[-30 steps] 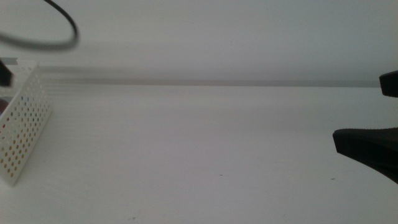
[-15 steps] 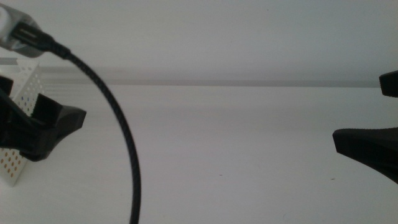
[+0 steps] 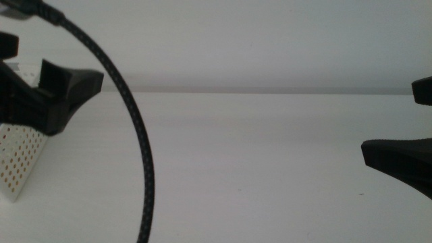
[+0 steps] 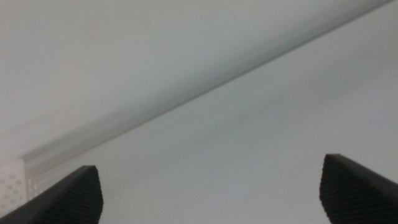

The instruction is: Use arms to grab the bottles and put them into the dustbin to the left of the table.

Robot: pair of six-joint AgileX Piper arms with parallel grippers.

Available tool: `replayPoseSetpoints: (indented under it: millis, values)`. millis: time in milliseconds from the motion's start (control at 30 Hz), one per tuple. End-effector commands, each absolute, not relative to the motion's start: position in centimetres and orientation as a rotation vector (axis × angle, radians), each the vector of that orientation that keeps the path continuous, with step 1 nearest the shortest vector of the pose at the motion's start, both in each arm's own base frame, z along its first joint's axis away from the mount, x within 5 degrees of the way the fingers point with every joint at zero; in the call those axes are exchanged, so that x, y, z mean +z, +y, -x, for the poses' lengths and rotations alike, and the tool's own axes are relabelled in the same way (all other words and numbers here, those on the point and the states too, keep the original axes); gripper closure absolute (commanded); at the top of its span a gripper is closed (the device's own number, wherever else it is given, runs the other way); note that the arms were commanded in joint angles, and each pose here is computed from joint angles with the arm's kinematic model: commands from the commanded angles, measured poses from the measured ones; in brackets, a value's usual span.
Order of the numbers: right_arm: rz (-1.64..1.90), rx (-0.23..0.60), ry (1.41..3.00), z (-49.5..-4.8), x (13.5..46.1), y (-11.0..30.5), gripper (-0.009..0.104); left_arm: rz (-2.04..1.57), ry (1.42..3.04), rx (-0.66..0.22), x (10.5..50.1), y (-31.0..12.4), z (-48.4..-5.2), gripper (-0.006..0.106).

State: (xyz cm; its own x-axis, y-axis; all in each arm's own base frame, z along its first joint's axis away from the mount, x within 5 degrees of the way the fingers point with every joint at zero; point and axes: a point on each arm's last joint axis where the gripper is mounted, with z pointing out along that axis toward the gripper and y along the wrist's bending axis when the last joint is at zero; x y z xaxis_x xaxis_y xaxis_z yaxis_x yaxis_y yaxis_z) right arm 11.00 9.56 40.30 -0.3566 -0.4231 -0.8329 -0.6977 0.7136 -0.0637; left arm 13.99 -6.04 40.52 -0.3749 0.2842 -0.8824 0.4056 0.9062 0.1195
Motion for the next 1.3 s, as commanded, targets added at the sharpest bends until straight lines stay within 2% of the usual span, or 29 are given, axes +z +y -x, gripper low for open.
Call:
replayPoseSetpoints:
  millis: [0,300,333,367,467,533,667,867,1033,1200,1267]
  values:
    - [0.86,0.374,1.979,-11.0,40.6,9.5,0.003,-0.488,1.938,-0.164,40.9,-6.2,-14.1,0.007]
    - [0.86,0.374,1.979,-11.0,40.6,9.5,0.003,-0.483,1.908,-0.171,41.1,-6.3,-14.2,0.007]
    - [0.872,0.308,1.975,-11.2,40.2,9.2,0.003,-0.489,1.924,-0.172,40.4,-6.4,-14.2,0.007]
    - [0.869,0.277,1.976,-11.3,39.9,9.0,0.003,-0.479,1.925,-0.185,40.0,-6.3,-14.1,0.007]
    - [0.822,0.193,1.985,-11.6,37.9,7.8,0.003,-0.4,1.903,-0.239,38.3,-5.7,-13.7,0.007]
    - [0.762,0.166,1.985,-11.7,36.3,7.0,0.003,-0.334,1.89,-0.247,36.6,-5.0,-13.4,0.007]
    - [0.556,0.177,1.993,-11.8,33.0,5.2,0.003,-0.225,1.867,-0.163,33.2,-3.0,-12.3,0.007]
    - [0.314,0.064,1.896,-11.2,29.2,2.4,0.003,-0.079,1.781,-0.062,29.5,-0.9,-10.5,0.007]
    - [0.206,-0.006,1.829,-9.0,26.2,1.0,0.003,-0.037,1.602,-0.038,26.7,-0.4,-8.3,0.007]
    - [0.174,-0.045,1.79,-7.0,23.3,0.5,0.003,-0.022,1.584,-0.024,23.3,-0.2,-6.8,0.007]
    - [0.183,-0.086,1.775,-6.5,22.2,0.3,0.003,-0.013,1.578,-0.018,22.1,-0.1,-6.4,0.007]
